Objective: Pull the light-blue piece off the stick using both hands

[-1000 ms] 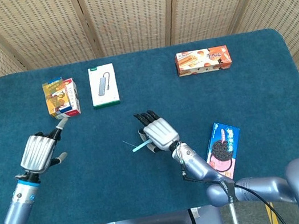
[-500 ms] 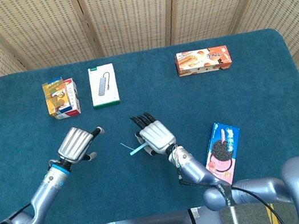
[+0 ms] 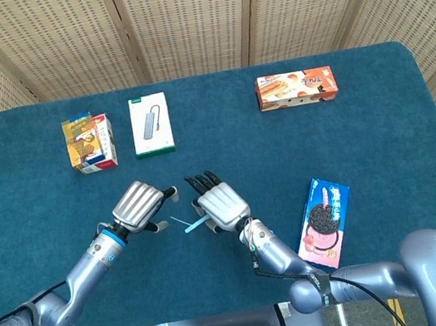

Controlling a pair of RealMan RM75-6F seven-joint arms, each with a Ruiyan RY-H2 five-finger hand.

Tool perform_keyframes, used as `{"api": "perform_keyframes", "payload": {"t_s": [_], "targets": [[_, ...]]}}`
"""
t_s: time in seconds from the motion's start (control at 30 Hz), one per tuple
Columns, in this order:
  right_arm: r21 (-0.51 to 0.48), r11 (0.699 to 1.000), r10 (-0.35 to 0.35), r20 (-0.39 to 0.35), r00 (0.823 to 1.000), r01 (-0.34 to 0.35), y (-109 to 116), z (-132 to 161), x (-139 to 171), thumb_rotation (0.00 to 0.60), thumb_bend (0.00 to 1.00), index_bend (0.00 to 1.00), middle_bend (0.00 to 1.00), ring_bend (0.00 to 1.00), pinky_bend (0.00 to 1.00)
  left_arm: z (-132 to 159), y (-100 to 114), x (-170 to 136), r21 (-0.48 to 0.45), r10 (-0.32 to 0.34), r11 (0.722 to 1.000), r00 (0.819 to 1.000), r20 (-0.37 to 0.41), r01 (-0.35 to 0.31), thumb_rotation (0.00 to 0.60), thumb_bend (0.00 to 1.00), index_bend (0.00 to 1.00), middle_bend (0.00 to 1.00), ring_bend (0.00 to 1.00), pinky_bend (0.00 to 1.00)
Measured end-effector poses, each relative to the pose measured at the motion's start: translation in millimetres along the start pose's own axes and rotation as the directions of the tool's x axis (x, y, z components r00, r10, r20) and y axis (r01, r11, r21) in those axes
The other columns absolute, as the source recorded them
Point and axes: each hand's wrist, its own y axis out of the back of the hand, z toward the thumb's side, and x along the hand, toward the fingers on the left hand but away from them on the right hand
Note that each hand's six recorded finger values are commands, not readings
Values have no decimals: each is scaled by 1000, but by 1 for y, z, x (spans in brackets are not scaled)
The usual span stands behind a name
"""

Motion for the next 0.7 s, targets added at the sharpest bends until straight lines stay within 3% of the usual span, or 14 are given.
{"api": "perform_keyframes", "payload": {"t_s": [0.2,0.7], "targets": [[2,1000,1,1,1000,-1,2,4,-1,600,466,537,24,0,0,0,-9,1,-20,-26,999,1000,-8,26,600,323,481,831,975,1000],[0,1000,0,14,1000,0,4,3,-2,600,466,537,27,0,0,1,-18,2,-32,-40,999,999,-15,39,600,326,494,831,976,1000]]}}
